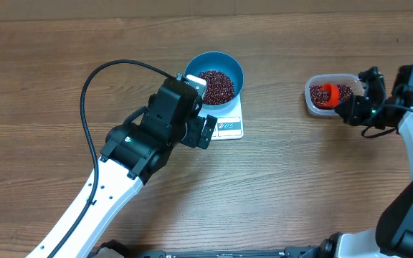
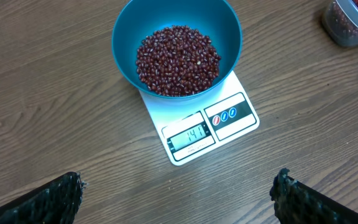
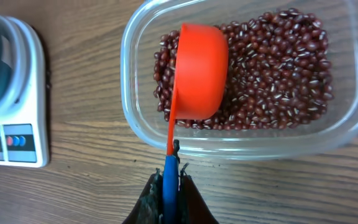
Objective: Scoop item into bowl and weigh 150g on scale
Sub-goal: 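Dip the red scoop into the beans for a small amount, then lift the scoop and carry it over the teal bowl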
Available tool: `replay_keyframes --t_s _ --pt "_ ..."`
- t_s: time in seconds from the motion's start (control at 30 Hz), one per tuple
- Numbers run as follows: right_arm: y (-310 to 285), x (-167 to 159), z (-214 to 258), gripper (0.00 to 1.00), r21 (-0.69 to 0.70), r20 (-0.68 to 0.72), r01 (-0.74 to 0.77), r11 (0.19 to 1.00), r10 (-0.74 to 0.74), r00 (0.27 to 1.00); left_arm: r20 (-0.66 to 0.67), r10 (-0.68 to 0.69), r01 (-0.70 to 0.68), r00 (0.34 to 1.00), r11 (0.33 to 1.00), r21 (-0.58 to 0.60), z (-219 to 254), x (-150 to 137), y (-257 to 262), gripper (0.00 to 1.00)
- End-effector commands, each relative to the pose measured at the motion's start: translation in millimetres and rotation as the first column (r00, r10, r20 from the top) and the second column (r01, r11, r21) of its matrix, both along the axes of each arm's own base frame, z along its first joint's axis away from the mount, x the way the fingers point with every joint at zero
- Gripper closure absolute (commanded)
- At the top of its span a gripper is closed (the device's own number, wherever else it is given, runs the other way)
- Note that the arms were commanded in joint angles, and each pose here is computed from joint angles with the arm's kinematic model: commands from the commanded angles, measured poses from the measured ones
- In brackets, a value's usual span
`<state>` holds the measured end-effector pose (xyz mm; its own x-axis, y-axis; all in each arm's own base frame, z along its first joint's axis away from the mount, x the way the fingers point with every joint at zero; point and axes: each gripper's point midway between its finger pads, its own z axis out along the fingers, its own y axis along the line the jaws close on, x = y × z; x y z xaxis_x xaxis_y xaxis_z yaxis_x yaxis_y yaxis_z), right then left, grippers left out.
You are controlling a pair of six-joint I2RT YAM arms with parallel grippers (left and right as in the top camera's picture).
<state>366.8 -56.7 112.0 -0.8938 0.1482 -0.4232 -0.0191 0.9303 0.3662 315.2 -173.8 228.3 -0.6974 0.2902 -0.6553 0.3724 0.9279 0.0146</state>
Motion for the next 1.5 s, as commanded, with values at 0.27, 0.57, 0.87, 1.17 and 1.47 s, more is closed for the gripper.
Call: replay_keyframes --t_s 0.27,0.57,0.87,1.17,1.47 --pt "-2 -2 25 0.96 0.261 0.086 0.021 0.965 -0.045 0.995 0.026 0.006 -0.006 1.0 1.0 -0.006 10 2 2 0.01" --pt "0 -3 38 0.96 0.425 0.028 0.123 0.897 -0.149 0.988 0.026 0.006 -0.006 1.0 1.0 -0.006 10 2 2 0.0" --pt "50 0 68 0.96 0.587 0.107 -0.047 0.808 -0.02 0.994 0.026 0.006 -0.006 1.0 1.0 -0.006 10 2 2 0.0" --pt "113 12 75 0.96 0.6 0.12 -0.156 0.785 0.105 0.987 0.026 0.006 -0.006 1.0 1.0 -0.006 10 2 2 0.0" --pt "172 40 82 0.96 0.53 0.19 -0.235 0.815 0.156 0.969 0.026 0.006 -0.006 1.0 1.0 -0.006 10 2 2 0.0"
